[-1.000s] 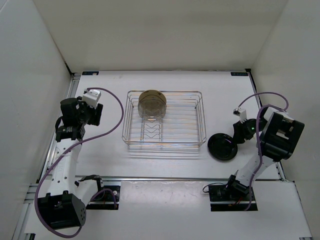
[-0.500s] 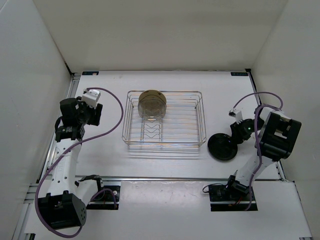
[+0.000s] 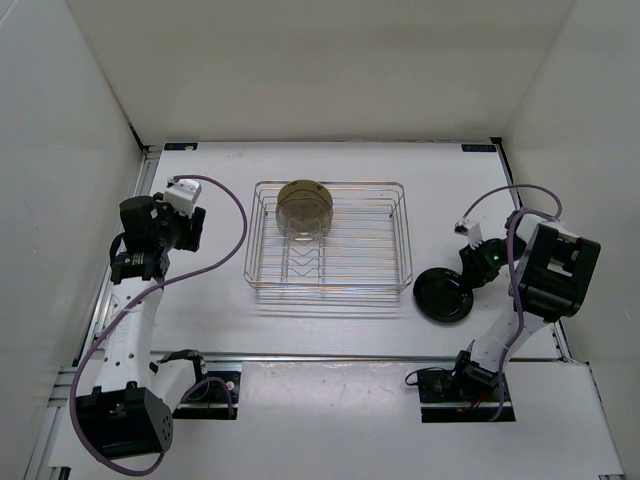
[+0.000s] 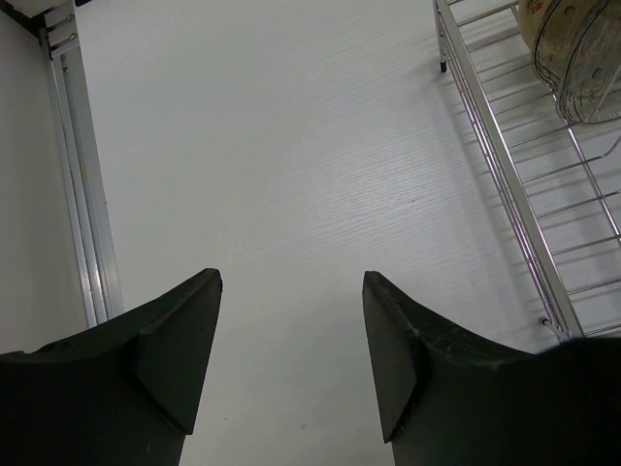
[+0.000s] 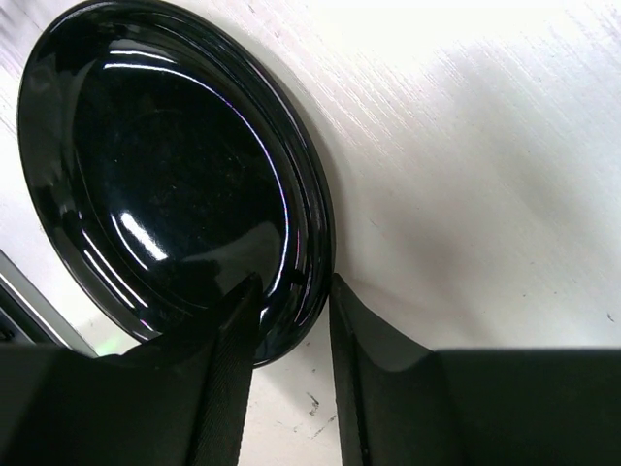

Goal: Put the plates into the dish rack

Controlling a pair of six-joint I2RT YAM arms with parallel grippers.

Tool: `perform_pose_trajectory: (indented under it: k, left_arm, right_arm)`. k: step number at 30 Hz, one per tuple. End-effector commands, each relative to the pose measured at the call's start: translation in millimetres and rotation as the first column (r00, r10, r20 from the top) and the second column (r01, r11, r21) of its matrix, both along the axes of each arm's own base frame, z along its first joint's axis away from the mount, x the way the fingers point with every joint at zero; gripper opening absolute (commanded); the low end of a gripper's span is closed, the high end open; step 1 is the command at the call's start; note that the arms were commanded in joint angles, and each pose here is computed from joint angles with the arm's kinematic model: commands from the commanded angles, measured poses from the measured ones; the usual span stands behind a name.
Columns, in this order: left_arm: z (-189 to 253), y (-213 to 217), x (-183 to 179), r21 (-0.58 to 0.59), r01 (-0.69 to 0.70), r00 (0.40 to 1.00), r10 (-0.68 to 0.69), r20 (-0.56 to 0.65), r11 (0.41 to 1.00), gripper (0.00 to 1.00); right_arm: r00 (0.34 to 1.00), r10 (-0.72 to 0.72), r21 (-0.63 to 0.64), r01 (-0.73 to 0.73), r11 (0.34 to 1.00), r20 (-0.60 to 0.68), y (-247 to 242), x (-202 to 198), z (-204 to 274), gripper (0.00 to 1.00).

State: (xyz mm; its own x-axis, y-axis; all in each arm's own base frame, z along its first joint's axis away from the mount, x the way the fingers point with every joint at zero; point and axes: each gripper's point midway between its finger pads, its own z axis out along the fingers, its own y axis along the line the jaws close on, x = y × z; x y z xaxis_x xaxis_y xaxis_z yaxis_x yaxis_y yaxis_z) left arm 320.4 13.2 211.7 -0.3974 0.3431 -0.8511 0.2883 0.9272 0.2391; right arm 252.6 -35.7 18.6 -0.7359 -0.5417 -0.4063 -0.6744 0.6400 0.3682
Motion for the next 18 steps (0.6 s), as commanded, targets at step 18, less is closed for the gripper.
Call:
perform_pose_trajectory:
  k: [18]
  left_arm:
    - [17.4,0.7,-4.2,0.000,0.006,0.999,-0.006,0.054,1.000,0.71]
  right_arm:
    - [0.999,0.003,0.030,-0.002,1.000,-0.050,13.1,-10.5,-0.1,0.10]
